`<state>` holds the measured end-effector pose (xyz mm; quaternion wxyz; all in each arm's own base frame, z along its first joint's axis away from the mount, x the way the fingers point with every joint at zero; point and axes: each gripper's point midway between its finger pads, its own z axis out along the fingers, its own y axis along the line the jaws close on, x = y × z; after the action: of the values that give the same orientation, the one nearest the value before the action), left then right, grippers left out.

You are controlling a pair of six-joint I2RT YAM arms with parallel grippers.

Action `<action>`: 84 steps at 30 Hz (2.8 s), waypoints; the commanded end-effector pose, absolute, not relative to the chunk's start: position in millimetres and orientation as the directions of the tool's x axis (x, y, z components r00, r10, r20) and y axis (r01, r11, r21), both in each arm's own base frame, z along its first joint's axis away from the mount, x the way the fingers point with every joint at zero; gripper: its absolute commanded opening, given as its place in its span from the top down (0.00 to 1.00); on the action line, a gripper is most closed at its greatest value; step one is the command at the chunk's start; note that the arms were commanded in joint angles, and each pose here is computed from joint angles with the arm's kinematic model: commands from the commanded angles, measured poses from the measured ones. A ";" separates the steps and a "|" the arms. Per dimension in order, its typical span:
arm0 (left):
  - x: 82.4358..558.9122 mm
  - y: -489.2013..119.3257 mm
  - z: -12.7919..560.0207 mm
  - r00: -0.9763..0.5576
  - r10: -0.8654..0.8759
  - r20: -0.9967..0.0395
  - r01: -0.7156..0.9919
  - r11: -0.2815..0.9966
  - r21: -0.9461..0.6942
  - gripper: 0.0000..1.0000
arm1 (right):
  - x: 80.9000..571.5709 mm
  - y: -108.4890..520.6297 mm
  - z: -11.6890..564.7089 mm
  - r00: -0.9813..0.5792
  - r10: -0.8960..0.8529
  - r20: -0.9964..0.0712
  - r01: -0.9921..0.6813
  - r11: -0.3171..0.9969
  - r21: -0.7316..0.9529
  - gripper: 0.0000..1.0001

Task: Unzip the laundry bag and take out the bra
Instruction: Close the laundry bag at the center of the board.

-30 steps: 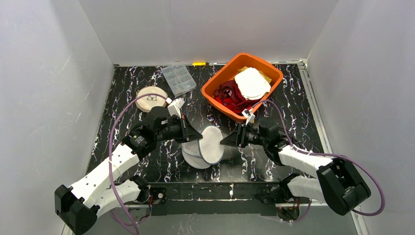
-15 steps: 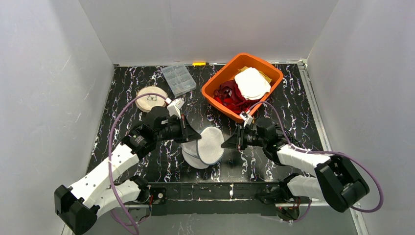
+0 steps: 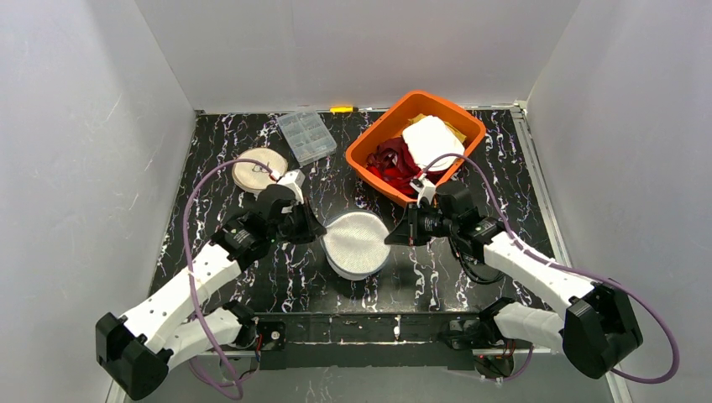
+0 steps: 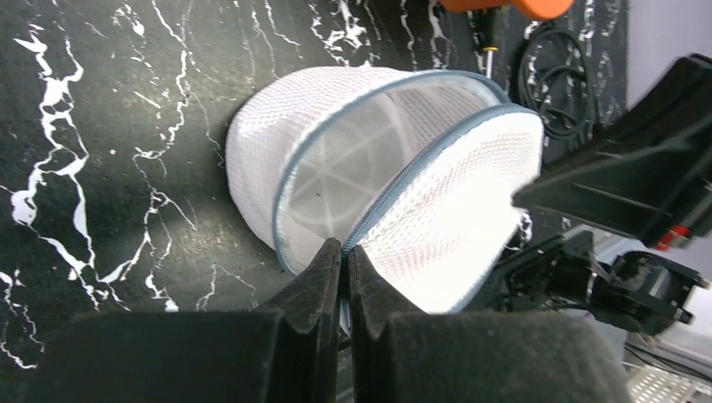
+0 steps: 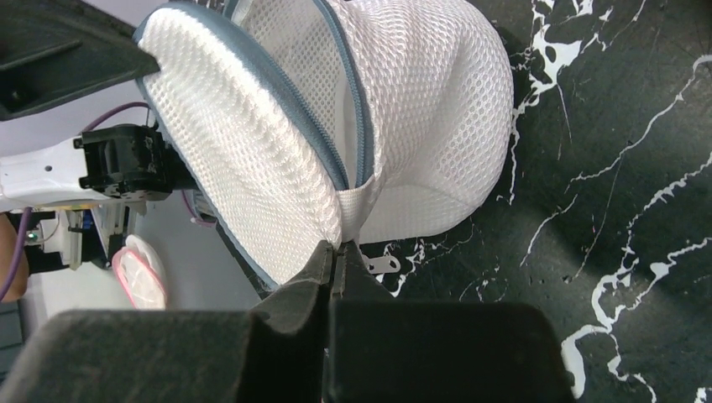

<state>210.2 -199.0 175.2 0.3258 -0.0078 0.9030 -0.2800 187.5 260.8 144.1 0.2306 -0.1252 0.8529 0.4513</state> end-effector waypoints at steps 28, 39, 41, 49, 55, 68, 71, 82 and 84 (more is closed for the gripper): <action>245.2 -184.3 161.0 -0.734 0.097 -0.672 0.313 0.927 -0.209 0.29 | 179.7 241.2 115.0 -0.917 -0.083 -0.390 -0.331 0.706 0.626 0.99; 217.2 -228.7 168.1 -0.589 0.281 -0.758 0.677 0.684 -0.272 0.20 | 176.7 247.7 121.5 -0.912 -0.093 -0.400 -0.356 0.663 0.658 0.99; 216.4 -231.6 162.2 -0.590 0.307 -0.747 0.690 0.673 -0.268 0.20 | 177.0 252.1 124.9 -0.911 -0.086 -0.404 -0.361 0.641 0.677 0.99; 218.9 -237.0 134.4 -0.653 0.351 -0.672 0.664 0.691 -0.284 0.32 | 175.2 258.8 140.7 -0.898 -0.087 -0.431 -0.396 0.587 0.706 0.99; 221.2 -238.7 131.0 -0.723 0.283 -0.630 0.582 0.741 -0.334 0.75 | 171.5 257.6 154.6 -0.877 -0.097 -0.470 -0.438 0.563 0.701 0.99; 173.7 -272.6 160.1 -0.877 0.095 -0.471 0.434 0.579 -0.691 1.00 | 145.7 246.8 183.2 -0.871 -0.081 -0.484 -0.453 0.514 0.728 0.99; 158.3 -275.9 166.2 -0.918 0.050 -0.393 0.358 0.531 -0.768 1.00 | 139.4 240.4 193.7 -0.865 -0.074 -0.496 -0.458 0.520 0.721 0.99; 140.0 -263.1 116.8 -0.963 0.000 -0.271 0.219 0.590 -0.777 0.65 | 138.1 238.6 177.8 -0.868 0.012 -0.497 -0.424 0.505 0.752 0.99; 141.2 -260.0 110.4 -0.962 0.000 -0.274 0.216 0.614 -0.759 0.58 | 141.2 240.0 174.0 -0.865 0.040 -0.500 -0.416 0.498 0.761 0.99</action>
<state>143.2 -260.6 115.8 0.1295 0.0634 0.8867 -0.4393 129.4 231.4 167.1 0.1997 -0.1317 0.8561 0.4580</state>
